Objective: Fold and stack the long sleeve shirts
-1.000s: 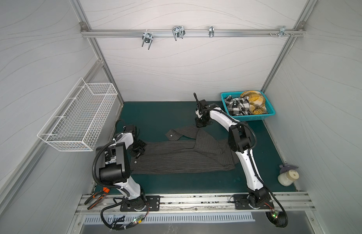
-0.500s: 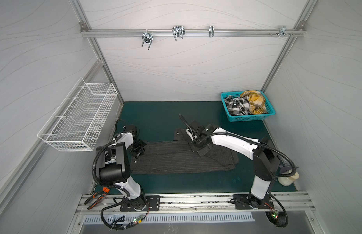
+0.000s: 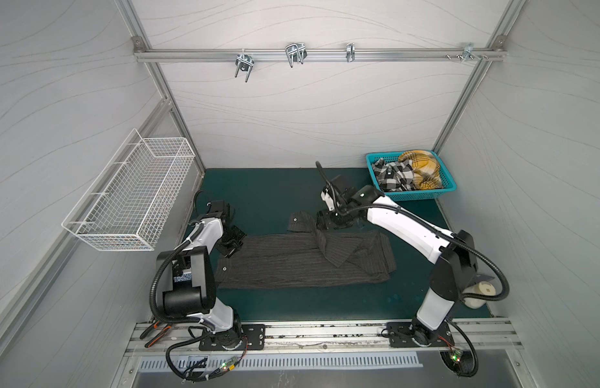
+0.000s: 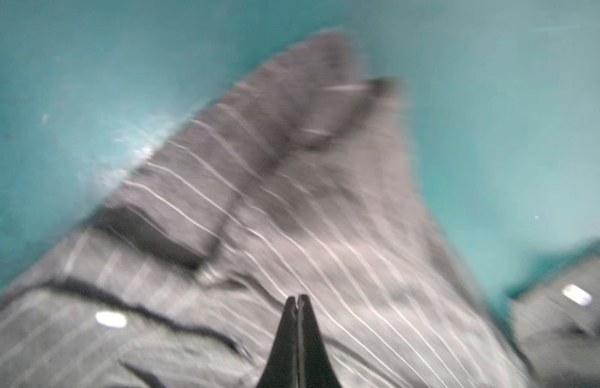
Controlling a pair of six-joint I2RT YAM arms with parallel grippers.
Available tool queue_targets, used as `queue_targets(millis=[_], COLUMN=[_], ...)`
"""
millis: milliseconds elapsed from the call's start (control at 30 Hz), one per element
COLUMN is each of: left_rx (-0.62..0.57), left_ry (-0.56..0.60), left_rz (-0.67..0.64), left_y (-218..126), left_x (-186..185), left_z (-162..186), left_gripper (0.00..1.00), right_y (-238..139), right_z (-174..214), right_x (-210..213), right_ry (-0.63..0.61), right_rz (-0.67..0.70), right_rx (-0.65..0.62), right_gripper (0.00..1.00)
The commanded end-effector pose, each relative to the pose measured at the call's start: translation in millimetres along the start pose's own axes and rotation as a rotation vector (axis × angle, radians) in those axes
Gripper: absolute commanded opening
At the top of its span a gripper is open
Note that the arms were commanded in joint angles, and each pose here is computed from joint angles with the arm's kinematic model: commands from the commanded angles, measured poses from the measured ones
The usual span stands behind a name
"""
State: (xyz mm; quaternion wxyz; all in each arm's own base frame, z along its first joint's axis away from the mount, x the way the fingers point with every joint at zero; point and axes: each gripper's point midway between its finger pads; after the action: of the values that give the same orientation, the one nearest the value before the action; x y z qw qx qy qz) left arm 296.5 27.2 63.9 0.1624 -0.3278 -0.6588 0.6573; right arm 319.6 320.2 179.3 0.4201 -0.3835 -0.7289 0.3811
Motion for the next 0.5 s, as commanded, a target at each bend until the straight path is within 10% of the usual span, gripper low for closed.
queue_targets(millis=[0,300,467], left_rx=[-0.032,-0.012,-0.006], left_ry=[0.005,0.009,0.008], left_rz=[0.015,0.046,0.049], left_y=[-20.4,-19.1,-16.4], left_x=[-8.2,-11.6,-12.1], left_z=[-2.8,4.2,4.8], left_gripper=[0.0,0.0,0.0], right_y=[50.9,127.9,130.6], right_z=[6.4,-7.0,-12.4], right_x=[-5.0,-16.1,-32.2], right_ry=[-0.031,0.074,0.113], right_rz=[-0.033,-0.103,-0.064], right_rx=[0.165,0.278,0.256], right_gripper=[0.73,0.67,0.26])
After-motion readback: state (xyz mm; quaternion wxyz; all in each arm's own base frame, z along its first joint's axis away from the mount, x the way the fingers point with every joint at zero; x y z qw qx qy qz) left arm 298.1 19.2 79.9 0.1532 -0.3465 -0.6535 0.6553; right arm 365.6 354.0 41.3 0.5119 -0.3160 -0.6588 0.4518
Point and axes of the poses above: each gripper's point midway between its finger pads, its own y axis out along the fingers, its own x axis along the line the jaws close on, z = x × y, and after that the axes turned 3 degrees about y, right-handed
